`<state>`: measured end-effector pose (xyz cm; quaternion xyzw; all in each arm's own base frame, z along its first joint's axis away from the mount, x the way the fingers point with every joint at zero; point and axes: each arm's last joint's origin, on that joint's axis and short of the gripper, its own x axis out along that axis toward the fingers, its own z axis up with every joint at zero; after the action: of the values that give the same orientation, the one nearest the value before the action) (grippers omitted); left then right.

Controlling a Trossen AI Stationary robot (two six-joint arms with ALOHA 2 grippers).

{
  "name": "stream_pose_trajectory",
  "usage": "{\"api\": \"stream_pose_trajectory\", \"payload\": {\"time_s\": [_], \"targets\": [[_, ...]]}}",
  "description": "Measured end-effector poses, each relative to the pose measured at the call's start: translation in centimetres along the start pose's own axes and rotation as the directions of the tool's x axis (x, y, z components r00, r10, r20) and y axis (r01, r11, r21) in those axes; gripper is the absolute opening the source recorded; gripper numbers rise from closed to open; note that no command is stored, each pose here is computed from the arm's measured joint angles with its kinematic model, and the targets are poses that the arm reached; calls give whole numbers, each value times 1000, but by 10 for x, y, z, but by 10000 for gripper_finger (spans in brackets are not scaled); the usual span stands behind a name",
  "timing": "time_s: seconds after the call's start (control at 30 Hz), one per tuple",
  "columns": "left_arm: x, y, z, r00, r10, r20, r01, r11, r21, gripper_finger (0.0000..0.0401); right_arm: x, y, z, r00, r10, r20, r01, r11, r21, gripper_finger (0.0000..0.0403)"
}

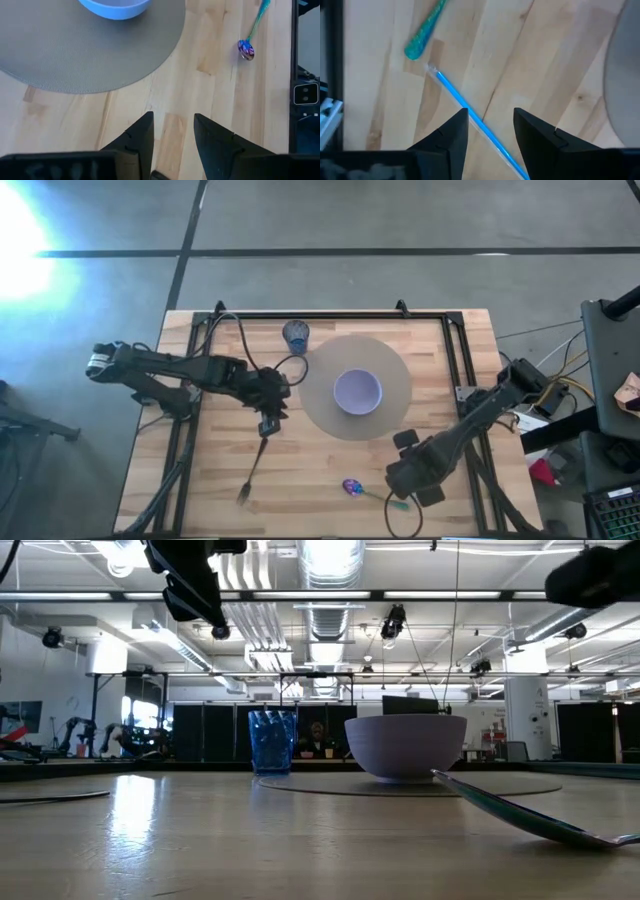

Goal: Pick & Place Utensil
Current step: Put the blue straw into the blue cup

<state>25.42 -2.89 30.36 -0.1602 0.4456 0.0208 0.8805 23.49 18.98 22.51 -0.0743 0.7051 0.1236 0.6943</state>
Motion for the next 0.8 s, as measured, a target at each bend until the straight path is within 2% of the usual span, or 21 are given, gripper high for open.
{"api": "stream_pose_trajectory", "payload": {"time_s": [0.17, 0.33, 0.57, 0.8], "targets": [[0, 0, 0, 1000, 0, 0, 0, 1000, 0, 131, 19, 11, -2, 999, -12, -42, 12, 1000, -19, 143], [0, 0, 0, 1000, 0, 1, 0, 1000, 0, 131, 27, 24, -7, 1000, -2, -24, 0, 998, -61, 134], [0, 0, 1, 1000, -3, 8, 3, 1000, -2, 131, 41, 34, -17, 999, -43, 21, 44, 996, -75, 122], [0, 0, 1, 1000, -5, 10, 5, 1000, -3, 131, 58, 37, -21, 999, -21, 49, 24, 998, -53, 116]]}}
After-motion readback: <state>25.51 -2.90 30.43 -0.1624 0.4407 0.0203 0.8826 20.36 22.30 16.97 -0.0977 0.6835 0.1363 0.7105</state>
